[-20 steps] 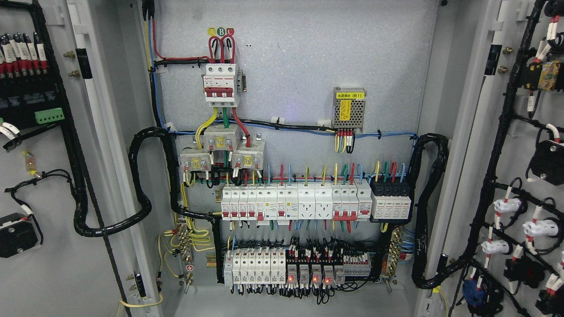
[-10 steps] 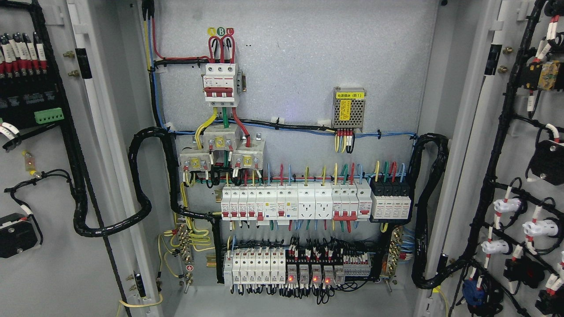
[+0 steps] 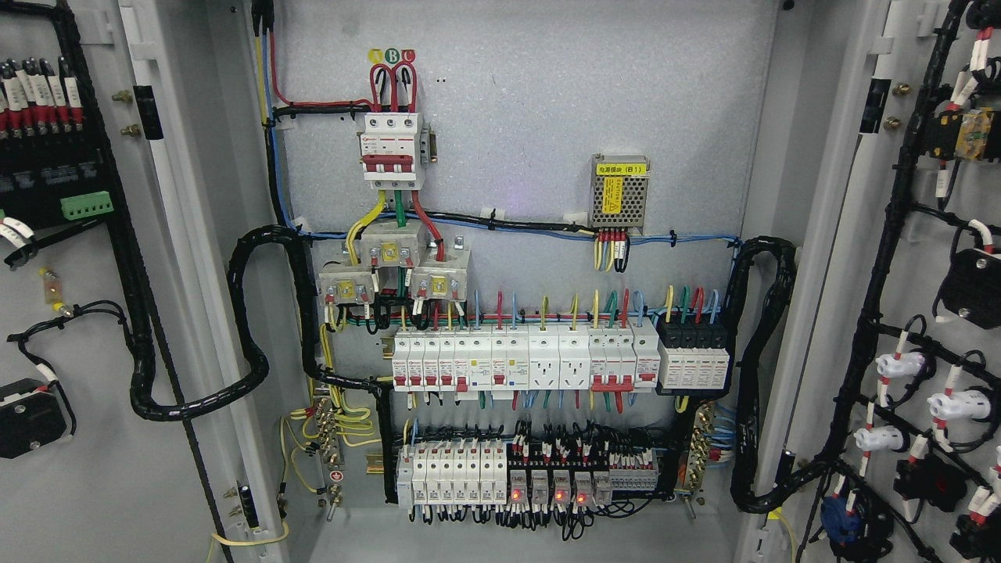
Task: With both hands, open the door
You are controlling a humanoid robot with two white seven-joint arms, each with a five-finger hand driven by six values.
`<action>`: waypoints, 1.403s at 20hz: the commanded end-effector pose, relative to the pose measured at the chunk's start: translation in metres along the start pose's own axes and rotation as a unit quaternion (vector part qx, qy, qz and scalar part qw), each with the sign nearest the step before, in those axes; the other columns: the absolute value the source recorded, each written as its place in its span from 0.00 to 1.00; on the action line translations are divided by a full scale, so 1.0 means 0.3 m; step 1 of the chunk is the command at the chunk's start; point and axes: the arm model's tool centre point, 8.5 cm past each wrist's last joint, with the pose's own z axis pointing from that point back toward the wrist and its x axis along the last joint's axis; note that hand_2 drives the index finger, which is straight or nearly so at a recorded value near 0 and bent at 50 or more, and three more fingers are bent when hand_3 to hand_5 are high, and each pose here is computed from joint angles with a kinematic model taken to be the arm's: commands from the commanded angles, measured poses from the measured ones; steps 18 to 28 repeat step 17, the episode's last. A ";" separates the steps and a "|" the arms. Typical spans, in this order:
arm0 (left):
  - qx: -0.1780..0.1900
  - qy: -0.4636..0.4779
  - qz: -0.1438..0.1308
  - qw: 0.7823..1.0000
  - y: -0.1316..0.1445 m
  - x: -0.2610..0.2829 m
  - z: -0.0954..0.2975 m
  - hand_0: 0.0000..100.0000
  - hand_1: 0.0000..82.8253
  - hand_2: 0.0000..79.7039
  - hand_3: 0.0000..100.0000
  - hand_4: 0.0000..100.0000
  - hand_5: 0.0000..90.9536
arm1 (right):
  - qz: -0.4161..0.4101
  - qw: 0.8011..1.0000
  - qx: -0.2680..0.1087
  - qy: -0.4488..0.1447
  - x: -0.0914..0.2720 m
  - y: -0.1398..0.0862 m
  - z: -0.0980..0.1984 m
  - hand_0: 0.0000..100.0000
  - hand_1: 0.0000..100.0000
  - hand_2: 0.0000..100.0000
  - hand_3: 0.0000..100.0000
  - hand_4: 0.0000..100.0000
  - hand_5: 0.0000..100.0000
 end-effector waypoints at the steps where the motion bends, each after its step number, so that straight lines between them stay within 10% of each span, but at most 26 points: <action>1: -0.035 -0.014 0.035 0.999 -0.151 0.006 -0.027 0.29 0.00 0.04 0.03 0.03 0.00 | -0.060 0.998 0.003 0.004 -0.059 0.208 -0.058 0.22 0.00 0.00 0.00 0.00 0.00; 28: -0.025 0.002 0.034 0.999 -0.127 -0.031 -0.019 0.29 0.00 0.04 0.03 0.03 0.00 | -0.062 0.998 -0.009 -0.016 -0.033 0.210 -0.113 0.22 0.00 0.00 0.00 0.00 0.00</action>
